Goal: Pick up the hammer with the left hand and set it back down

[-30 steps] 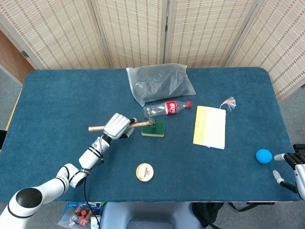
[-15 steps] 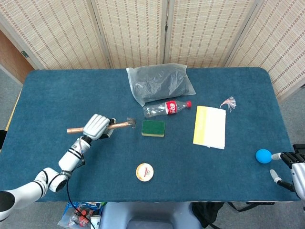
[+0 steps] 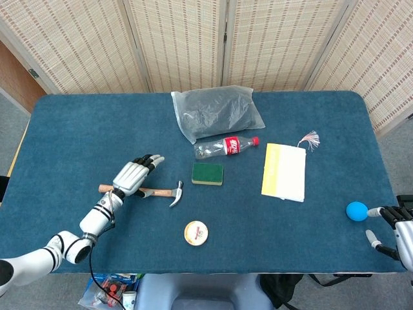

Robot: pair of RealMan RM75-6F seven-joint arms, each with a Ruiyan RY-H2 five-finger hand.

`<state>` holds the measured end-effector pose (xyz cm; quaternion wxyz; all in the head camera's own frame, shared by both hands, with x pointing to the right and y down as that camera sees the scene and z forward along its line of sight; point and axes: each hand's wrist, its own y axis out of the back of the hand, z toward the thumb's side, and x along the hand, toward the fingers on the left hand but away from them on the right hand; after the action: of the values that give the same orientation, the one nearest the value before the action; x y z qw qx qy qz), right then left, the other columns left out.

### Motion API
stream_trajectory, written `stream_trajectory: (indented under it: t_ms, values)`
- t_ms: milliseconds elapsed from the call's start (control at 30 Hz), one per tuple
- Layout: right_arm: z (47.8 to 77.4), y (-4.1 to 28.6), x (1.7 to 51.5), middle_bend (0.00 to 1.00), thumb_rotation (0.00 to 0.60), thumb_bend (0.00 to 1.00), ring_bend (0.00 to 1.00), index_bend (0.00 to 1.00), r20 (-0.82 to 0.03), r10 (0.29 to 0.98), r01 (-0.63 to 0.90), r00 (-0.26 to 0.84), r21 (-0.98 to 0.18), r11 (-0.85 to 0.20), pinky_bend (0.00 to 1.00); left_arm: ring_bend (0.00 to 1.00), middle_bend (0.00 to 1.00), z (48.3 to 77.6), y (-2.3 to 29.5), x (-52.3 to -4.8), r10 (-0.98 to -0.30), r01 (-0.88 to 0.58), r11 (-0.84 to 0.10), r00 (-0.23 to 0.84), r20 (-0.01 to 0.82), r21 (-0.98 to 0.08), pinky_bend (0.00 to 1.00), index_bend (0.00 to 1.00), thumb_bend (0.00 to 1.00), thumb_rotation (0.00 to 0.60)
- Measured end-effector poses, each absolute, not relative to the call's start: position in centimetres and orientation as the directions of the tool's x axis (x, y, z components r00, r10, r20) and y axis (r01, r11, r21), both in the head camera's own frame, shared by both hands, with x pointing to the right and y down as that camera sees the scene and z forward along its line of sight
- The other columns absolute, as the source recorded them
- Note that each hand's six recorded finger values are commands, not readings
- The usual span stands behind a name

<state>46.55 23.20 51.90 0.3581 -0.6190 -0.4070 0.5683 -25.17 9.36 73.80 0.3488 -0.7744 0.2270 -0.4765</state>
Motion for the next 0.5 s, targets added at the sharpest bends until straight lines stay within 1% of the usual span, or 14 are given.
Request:
stream_trajectory:
  t_ms: [233,367,500]
  values:
    - [51.7,23.0,46.7,0.4,0.6,0.29,0.32,0.4,-0.406,0.913,0.094,0.026,-0.909,-0.407,0.3,0.0,0.0,70.5,8.4,-27.1,-0.762,-0.129,-0.603,0.384,0.521,-0.787,0.01,0.0,0.18,0.6]
    - [51.8,22.8,46.8,0.4,0.6,0.29,0.32,0.4,-0.412,0.911,0.091,0.029,-0.906,-0.413,0.3,0.0,0.0,68.0,8.6,-29.8,-0.803,-0.177,-0.576,0.308,0.511,-0.798,0.01,0.0,0.18,0.6]
    - [52.0,22.7,46.8,0.4,0.6,0.29,0.32,0.4,-0.425,0.904,0.088,0.039,-0.9,-0.427,0.3,0.0,0.0,65.4,9.8,-33.6,-0.839,-0.159,-0.537,0.207,0.503,-0.829,0.01,0.0,0.18,0.6]
